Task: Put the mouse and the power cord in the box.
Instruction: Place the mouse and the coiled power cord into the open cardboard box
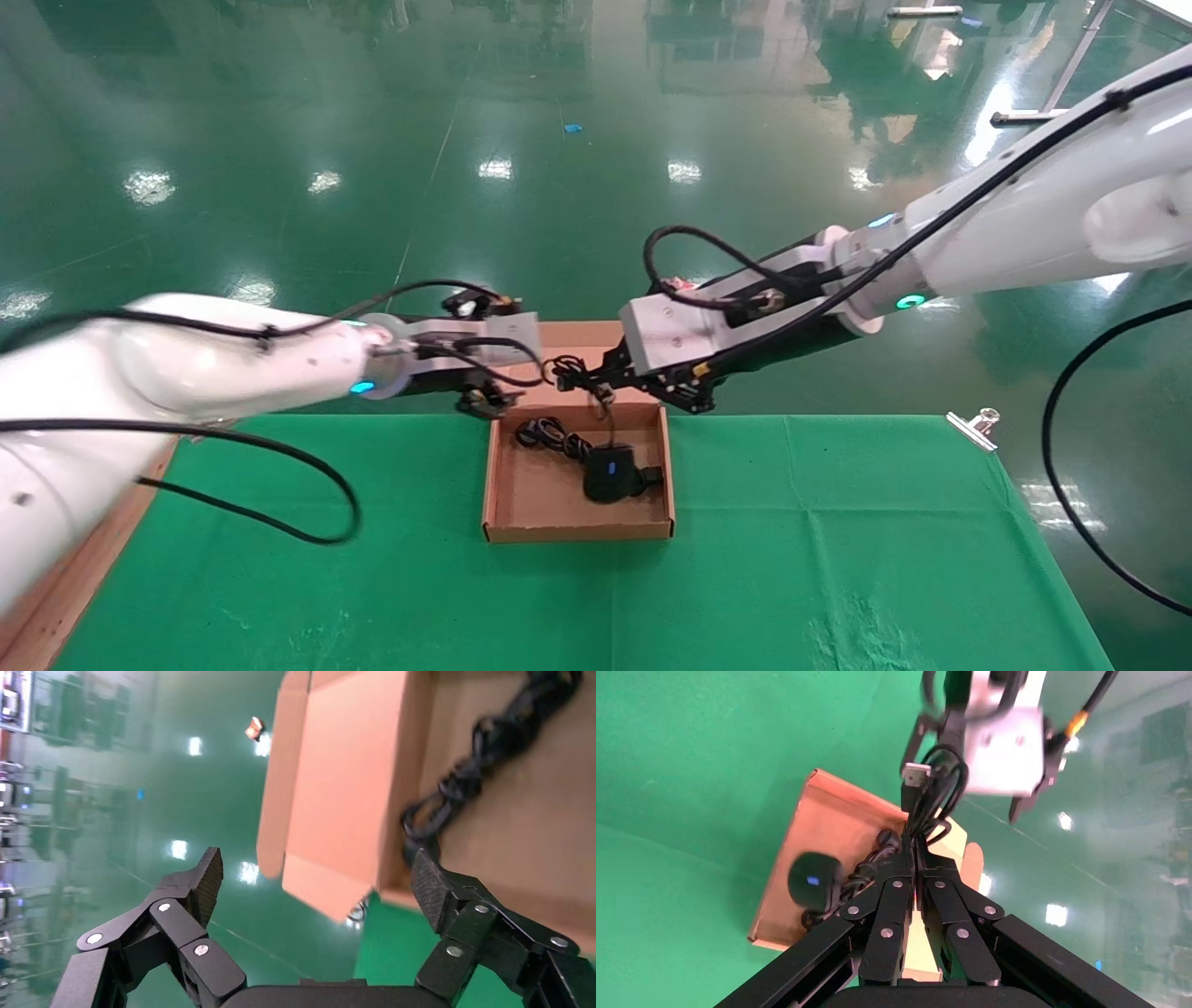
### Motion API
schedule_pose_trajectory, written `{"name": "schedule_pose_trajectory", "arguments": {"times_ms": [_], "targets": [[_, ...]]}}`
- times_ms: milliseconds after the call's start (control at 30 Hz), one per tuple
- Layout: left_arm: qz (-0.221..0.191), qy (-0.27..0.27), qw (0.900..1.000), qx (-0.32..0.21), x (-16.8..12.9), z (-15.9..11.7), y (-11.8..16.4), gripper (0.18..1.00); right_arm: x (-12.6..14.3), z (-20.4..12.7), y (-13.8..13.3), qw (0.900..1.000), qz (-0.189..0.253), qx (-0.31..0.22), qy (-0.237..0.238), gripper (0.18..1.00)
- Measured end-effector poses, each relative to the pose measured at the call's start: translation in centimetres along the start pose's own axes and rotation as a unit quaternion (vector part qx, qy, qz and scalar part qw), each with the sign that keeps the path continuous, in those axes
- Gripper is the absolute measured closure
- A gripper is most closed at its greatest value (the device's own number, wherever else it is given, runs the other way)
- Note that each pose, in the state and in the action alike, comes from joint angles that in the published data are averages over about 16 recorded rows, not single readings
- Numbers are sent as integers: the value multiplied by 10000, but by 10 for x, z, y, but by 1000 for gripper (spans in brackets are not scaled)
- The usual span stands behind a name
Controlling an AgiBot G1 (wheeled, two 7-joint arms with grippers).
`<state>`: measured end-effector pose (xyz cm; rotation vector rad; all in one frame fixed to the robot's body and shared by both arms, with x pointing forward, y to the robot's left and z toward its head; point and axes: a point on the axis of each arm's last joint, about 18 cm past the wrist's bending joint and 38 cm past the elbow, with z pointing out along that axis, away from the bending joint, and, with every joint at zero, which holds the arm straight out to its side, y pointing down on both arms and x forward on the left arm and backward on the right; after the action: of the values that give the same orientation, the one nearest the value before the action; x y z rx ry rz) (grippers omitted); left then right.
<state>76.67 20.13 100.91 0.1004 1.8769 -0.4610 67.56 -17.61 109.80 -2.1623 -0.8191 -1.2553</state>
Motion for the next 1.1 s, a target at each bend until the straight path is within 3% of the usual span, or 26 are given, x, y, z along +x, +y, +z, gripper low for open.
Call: {"name": "schedule_pose_trajectory", "arguments": {"times_ms": [267, 567, 1100], "targets": [[-116, 510, 9979, 373, 5, -36, 34, 200, 0, 30, 4, 9993, -46, -210, 295, 987], [-263, 729, 9938, 800, 14, -72, 69, 184, -19, 78, 13, 9967, -55, -513, 631, 987], [-526, 690, 9936, 726, 22, -83, 99, 183, -66, 128, 30, 9929, -187, -1053, 516, 987]]}}
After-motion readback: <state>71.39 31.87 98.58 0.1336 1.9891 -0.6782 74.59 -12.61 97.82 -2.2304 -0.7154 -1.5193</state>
